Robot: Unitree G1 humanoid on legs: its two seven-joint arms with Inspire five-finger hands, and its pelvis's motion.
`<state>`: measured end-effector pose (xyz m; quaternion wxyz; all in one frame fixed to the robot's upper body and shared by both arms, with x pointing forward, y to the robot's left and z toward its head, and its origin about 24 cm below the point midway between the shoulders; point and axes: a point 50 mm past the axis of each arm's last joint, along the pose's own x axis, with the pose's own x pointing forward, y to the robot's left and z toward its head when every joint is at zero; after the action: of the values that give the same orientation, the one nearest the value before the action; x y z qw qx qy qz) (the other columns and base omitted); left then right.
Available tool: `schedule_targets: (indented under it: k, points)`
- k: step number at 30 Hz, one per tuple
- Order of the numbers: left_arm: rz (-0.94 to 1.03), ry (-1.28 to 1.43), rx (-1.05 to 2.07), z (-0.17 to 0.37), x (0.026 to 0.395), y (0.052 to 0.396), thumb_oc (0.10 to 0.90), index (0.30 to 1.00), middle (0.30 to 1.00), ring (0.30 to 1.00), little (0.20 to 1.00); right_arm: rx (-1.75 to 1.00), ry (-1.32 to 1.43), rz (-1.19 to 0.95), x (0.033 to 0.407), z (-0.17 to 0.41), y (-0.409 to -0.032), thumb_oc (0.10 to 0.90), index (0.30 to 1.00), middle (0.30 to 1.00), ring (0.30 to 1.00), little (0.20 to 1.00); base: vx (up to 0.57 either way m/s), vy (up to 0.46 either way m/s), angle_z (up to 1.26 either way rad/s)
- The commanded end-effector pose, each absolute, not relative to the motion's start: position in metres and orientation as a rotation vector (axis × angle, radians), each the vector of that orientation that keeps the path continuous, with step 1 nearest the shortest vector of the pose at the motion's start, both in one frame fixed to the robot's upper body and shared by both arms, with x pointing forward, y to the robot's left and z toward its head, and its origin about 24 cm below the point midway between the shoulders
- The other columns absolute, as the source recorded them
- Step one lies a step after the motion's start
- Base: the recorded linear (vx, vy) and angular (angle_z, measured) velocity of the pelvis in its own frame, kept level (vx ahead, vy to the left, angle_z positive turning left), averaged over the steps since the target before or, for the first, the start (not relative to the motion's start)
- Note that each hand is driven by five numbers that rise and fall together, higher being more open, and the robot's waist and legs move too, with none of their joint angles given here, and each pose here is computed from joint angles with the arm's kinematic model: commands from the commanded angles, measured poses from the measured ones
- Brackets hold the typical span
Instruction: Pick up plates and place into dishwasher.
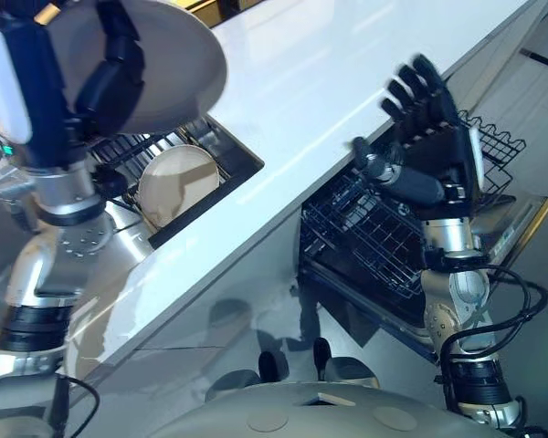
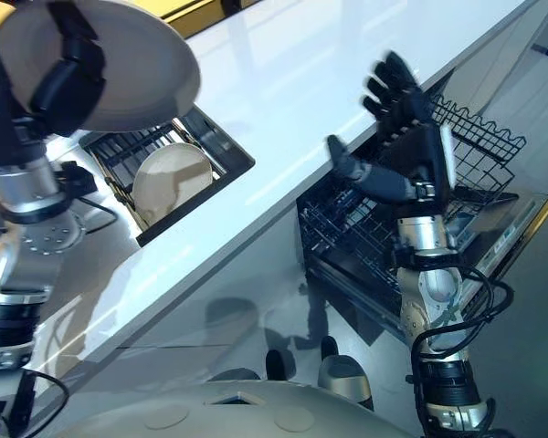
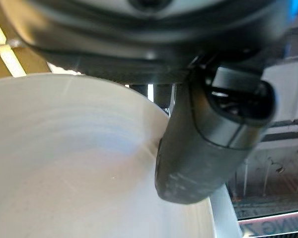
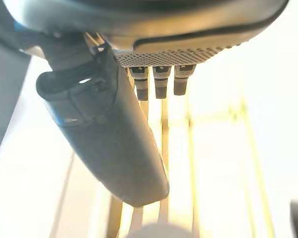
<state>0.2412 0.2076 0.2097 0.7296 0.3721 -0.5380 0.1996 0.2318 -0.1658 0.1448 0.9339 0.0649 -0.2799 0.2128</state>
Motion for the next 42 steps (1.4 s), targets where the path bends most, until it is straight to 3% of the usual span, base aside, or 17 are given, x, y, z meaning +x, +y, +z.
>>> schedule_targets:
  k: [1,6,16,30,31,32,33,42]
  points:
    - [0.460,-1.338,0.769,0.239,0.250,0.194,0.100,0.300,0.300,0.300,0.200,0.222,-0.726,0.664,0.231,0.184,-0.141,0.800,0.900,0.900,0.900,0.900,-0.03,-0.052,0.13]
    - [0.397,-1.305,0.721,0.230,0.261,0.175,0.100,0.300,0.300,0.300,0.200,0.310,-0.671,0.762,0.238,0.183,-0.121,0.800,0.900,0.900,0.900,0.900,0.00,-0.044,0.10]
    - [0.266,-1.232,0.660,0.201,0.270,0.147,0.100,0.300,0.300,0.300,0.200,0.372,-0.728,0.690,0.243,0.190,-0.106,0.800,0.900,0.900,0.900,0.900,0.01,-0.010,0.04]
    - [0.091,-1.210,0.607,0.176,0.262,0.122,0.100,0.300,0.300,0.300,0.200,0.588,-0.350,0.730,0.255,0.147,-0.085,0.800,0.900,0.900,0.900,0.900,0.00,0.000,0.00]
    - [0.090,-1.214,0.605,0.176,0.262,0.121,0.100,0.300,0.300,0.300,0.200,0.584,-0.348,0.723,0.255,0.146,-0.086,0.611,0.738,0.738,0.738,0.711,0.00,0.000,0.00]
    - [0.089,-1.225,0.598,0.175,0.260,0.121,0.100,0.300,0.300,0.300,0.200,0.569,-0.332,0.702,0.257,0.143,-0.087,0.133,0.328,0.328,0.328,0.233,0.00,0.000,0.00]
    - [0.091,-1.239,0.593,0.175,0.259,0.121,0.100,0.300,0.300,0.300,0.200,0.547,-0.313,0.685,0.258,0.139,-0.088,0.100,0.300,0.300,0.300,0.200,0.00,0.000,0.00]
    - [0.107,-1.298,0.544,0.184,0.250,0.121,0.100,0.300,0.300,0.300,0.200,0.523,-0.253,0.585,0.262,0.124,-0.098,0.100,0.300,0.300,0.300,0.200,0.00,0.000,0.00]
